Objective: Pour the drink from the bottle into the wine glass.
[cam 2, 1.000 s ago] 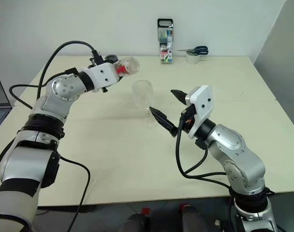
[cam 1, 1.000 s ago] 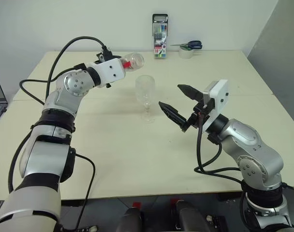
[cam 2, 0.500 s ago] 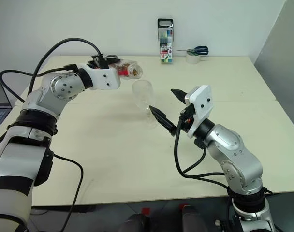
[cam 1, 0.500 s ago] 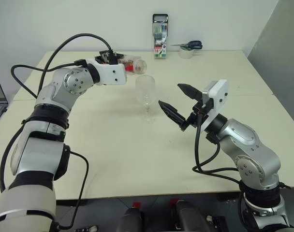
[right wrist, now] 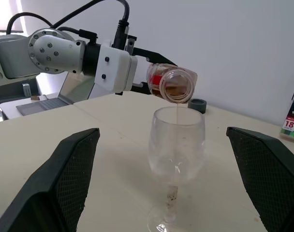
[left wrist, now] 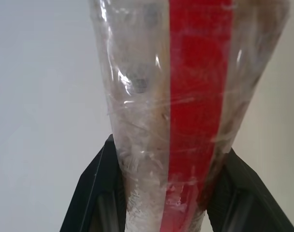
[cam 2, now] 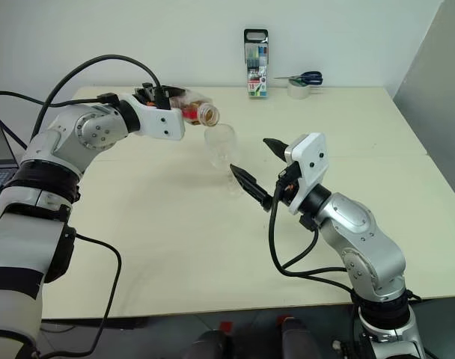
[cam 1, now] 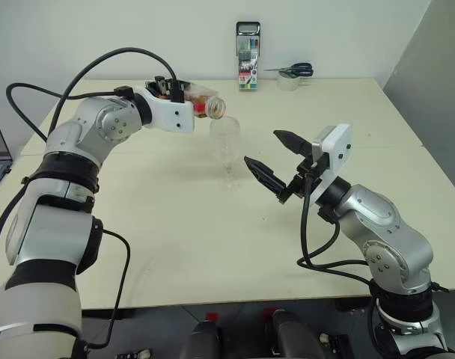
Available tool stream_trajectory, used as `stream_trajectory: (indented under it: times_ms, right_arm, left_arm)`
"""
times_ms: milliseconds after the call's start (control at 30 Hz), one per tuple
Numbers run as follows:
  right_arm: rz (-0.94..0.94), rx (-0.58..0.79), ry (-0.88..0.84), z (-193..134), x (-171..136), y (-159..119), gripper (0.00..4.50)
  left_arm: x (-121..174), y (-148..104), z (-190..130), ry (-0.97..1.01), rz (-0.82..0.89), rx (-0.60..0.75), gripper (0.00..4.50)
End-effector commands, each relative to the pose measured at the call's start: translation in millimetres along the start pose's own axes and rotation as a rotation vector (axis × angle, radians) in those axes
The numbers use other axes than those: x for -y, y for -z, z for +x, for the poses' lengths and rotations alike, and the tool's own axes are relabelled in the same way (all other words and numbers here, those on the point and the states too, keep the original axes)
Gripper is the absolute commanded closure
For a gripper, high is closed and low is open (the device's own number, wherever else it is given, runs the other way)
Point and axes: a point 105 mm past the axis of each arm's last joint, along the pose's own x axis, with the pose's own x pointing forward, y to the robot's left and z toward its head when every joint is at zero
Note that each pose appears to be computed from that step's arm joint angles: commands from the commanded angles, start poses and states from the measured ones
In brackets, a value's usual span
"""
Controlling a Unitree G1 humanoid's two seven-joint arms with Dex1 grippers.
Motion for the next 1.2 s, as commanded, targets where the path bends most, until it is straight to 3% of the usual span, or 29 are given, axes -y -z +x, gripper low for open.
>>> stream_trajectory:
  times_ms: [33, 1200]
  right_arm:
    - [-0.024, 0.047, -0.018, -1.7, -5.2, -9.9, 0.0]
    - [-0.031, 0.051, -0.015, -4.1, -6.4, -7.6, 0.0]
  left_arm:
    - [-29.0, 0.3, -5.2, -0.076, 0.047, 0.0, 2.84]
    - [-41.6, 4.5, -4.9, -0.067, 0.17, -0.028, 2.84]
